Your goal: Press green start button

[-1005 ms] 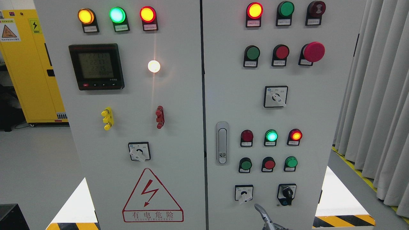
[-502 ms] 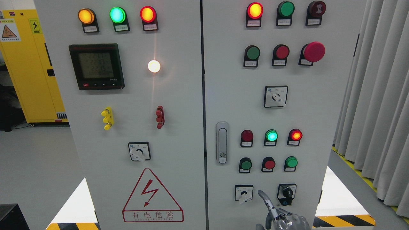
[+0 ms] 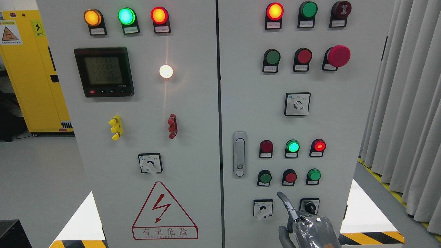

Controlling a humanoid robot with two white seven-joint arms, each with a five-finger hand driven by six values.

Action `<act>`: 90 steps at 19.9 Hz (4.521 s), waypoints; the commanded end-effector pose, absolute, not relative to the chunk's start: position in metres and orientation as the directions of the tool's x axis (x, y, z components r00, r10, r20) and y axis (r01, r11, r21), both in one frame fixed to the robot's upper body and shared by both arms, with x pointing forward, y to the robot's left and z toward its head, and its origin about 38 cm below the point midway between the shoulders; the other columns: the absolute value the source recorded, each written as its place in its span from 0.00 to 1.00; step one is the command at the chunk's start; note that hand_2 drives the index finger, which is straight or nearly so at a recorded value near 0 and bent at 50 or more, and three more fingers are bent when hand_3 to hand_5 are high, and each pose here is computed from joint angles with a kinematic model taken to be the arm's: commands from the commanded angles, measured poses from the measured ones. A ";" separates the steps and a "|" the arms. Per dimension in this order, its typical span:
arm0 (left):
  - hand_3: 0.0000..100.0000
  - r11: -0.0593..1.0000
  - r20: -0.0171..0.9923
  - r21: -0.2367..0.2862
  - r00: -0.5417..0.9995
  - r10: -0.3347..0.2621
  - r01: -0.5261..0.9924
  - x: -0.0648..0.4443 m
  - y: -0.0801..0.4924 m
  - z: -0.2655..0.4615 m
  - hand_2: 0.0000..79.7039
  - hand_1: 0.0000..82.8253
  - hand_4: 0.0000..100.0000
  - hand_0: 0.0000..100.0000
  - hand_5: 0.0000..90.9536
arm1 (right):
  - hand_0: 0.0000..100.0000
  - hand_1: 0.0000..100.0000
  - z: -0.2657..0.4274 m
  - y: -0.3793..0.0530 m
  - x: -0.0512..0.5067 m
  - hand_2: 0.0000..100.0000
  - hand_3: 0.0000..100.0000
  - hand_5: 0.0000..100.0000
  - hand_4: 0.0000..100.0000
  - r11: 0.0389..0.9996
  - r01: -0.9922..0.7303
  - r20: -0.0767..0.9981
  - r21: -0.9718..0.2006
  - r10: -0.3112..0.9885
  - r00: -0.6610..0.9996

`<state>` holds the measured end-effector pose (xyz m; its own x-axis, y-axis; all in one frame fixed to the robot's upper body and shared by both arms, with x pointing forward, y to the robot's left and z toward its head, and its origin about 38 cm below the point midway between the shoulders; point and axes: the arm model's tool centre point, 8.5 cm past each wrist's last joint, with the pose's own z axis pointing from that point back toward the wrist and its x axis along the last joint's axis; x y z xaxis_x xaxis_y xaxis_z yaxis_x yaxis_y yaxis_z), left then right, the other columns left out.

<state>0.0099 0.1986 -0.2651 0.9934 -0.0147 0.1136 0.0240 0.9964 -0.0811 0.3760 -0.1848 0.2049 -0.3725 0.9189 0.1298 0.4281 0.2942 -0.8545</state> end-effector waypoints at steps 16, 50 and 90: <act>0.00 0.996 0.113 -0.081 0.993 -0.015 0.024 0.010 0.199 -0.265 0.00 0.67 0.00 0.12 0.00 | 0.77 0.91 0.210 -0.172 0.395 0.00 0.80 0.90 0.85 0.251 0.419 0.079 -0.873 0.919 -0.386; 0.00 0.996 0.113 -0.081 0.993 -0.015 0.024 0.010 0.199 -0.265 0.00 0.67 0.00 0.12 0.00 | 0.79 0.90 0.216 -0.175 0.407 0.00 0.79 0.89 0.84 0.258 0.411 0.104 -0.874 0.927 -0.359; 0.00 0.996 0.113 -0.081 0.993 -0.015 0.024 0.010 0.199 -0.265 0.00 0.67 0.00 0.12 0.00 | 0.79 0.89 0.212 -0.174 0.415 0.00 0.78 0.89 0.83 0.270 0.392 0.125 -0.879 0.926 -0.356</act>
<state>0.0099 0.1986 -0.2651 0.9934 -0.0146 0.1135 0.0239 0.9964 -0.0808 0.4134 -0.1653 0.2128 -0.3773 0.9187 0.1164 0.3911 0.2720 -0.8792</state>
